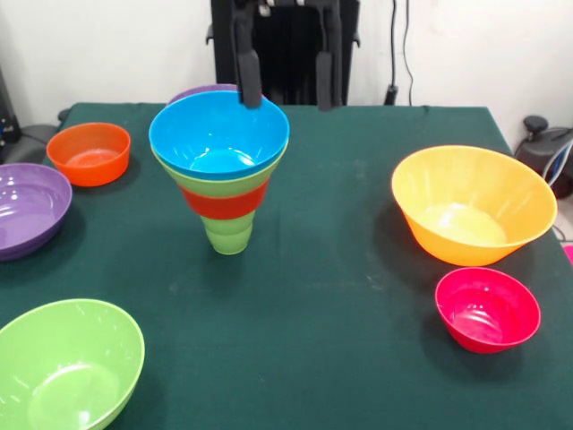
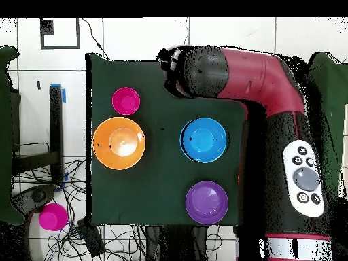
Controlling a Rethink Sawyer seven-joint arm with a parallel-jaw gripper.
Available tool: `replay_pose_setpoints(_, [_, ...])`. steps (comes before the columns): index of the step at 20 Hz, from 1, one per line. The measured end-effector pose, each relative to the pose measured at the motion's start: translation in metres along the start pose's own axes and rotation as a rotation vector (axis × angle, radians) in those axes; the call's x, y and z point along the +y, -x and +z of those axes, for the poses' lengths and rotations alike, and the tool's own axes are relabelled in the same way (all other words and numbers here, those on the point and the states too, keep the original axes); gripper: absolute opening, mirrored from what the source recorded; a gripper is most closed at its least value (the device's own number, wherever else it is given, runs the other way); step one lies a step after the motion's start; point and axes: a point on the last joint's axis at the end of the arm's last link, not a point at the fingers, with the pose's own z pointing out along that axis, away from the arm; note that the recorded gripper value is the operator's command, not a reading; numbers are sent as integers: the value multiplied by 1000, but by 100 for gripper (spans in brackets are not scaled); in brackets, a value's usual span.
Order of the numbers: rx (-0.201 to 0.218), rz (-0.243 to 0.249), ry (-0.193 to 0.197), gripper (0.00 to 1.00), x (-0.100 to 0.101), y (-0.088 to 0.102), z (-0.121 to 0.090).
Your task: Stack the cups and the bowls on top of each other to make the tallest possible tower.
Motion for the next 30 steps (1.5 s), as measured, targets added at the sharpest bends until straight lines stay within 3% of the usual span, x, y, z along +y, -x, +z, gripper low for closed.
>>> replay_pose_setpoints(8, [53,-25,-19,100,8,-33,22])
replay_pose_setpoints(17, [53,-35,-27,100,14,-36,22])
replay_pose_setpoints(25, [35,-32,-29,100,15,-25,14])
replay_pose_setpoints(30, [35,-19,-32,100,18,4,4])
